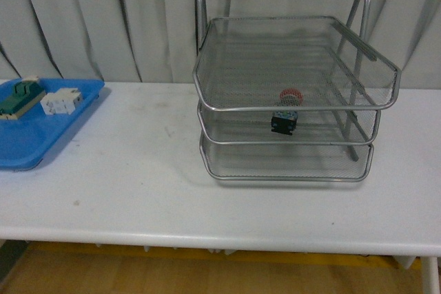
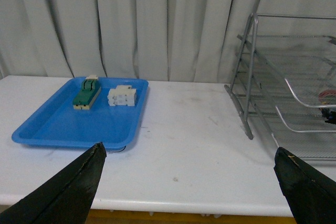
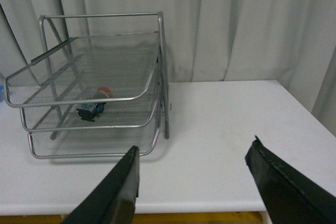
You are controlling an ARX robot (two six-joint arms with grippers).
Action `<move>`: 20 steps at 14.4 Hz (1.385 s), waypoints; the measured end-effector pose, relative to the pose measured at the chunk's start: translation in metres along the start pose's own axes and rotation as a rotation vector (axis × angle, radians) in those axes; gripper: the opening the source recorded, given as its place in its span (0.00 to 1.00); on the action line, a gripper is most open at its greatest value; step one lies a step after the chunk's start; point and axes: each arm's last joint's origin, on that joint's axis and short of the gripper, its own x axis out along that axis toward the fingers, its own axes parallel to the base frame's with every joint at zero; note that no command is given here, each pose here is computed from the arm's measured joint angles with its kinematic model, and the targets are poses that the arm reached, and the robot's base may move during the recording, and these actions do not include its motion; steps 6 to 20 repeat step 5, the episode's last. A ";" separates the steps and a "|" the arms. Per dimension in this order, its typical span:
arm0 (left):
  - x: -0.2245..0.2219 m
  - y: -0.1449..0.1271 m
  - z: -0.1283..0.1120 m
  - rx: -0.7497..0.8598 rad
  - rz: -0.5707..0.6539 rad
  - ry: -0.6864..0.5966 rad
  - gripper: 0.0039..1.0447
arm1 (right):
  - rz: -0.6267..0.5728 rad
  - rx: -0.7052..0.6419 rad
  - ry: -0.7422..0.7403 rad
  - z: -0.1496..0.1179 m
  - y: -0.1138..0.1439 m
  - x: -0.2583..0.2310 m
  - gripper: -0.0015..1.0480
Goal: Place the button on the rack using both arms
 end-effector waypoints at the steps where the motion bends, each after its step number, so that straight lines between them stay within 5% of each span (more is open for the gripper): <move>1: 0.000 0.000 0.000 0.000 0.000 0.000 0.94 | 0.000 0.000 0.000 0.000 0.000 0.000 0.69; 3: 0.000 0.000 0.000 0.000 0.000 0.000 0.94 | 0.000 0.000 0.000 0.000 0.000 0.000 0.93; 20: 0.000 0.000 0.000 0.000 0.000 0.000 0.94 | 0.000 0.000 0.000 0.000 0.000 0.000 0.93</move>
